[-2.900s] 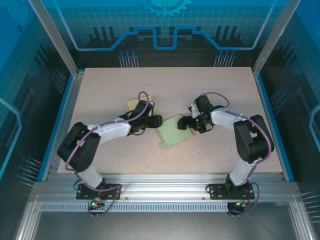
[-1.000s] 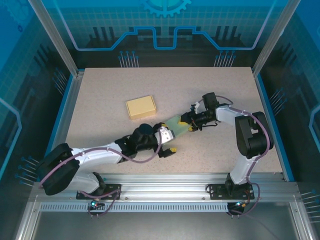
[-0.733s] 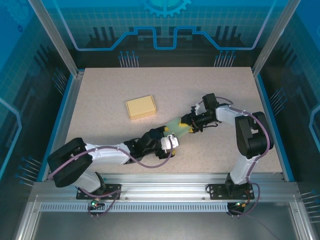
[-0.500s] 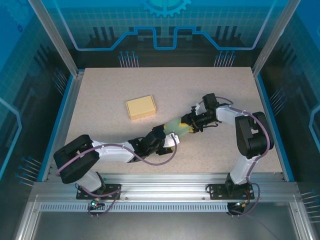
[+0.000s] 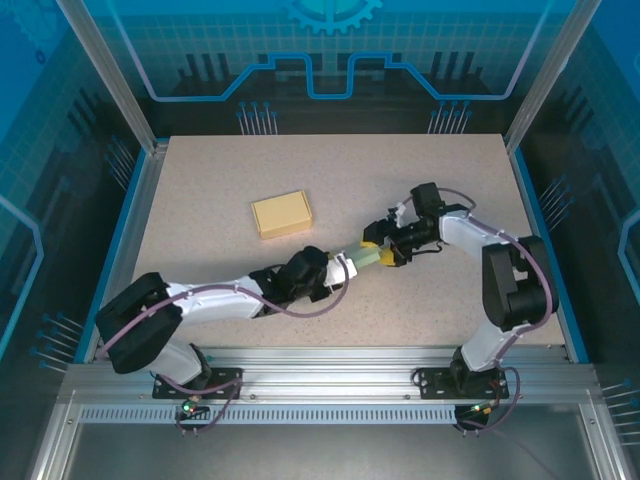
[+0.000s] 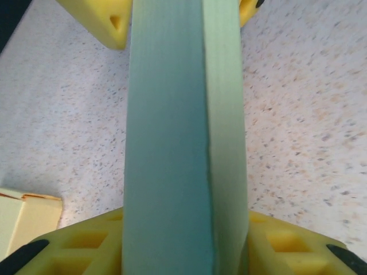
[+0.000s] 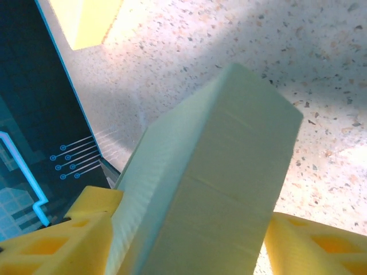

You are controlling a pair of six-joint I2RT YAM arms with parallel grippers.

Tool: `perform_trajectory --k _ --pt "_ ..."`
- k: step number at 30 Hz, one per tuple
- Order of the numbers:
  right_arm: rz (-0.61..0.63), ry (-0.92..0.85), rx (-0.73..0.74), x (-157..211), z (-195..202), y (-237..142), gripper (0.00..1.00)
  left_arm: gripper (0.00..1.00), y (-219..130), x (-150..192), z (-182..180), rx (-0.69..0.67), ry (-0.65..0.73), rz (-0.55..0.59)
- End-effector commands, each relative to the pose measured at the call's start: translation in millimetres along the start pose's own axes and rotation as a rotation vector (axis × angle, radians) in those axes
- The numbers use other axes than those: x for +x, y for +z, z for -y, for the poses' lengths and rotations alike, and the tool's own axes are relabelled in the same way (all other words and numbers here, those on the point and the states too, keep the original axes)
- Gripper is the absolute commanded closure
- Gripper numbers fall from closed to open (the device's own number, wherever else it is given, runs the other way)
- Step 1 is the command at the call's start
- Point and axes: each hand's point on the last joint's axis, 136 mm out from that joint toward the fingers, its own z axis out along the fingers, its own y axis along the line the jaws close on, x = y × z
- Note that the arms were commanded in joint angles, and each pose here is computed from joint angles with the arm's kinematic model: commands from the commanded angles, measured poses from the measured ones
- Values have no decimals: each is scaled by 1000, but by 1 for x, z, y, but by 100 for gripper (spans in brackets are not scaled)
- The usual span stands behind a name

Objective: Fold the paper box

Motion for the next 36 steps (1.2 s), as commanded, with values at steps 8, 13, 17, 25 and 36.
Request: perform_trajectory --k 8,13,17,25,36 --pt "363 -240 204 -10 -13 -104 24 55 -25 4 -4 463 -278 -61" --pt "434 -439 311 5 -25 -121 26 52 -9 12 -8 516 -246 -102" --pt "411 -579 390 16 -31 -111 32 52 5 15 -7 561 -241 -105" --pt "312 -710 396 19 -32 -73 42 53 11 19 -13 534 -223 -134" --pt "221 -793 436 2 -37 -34 52 52 13 23 -15 515 -218 -153"
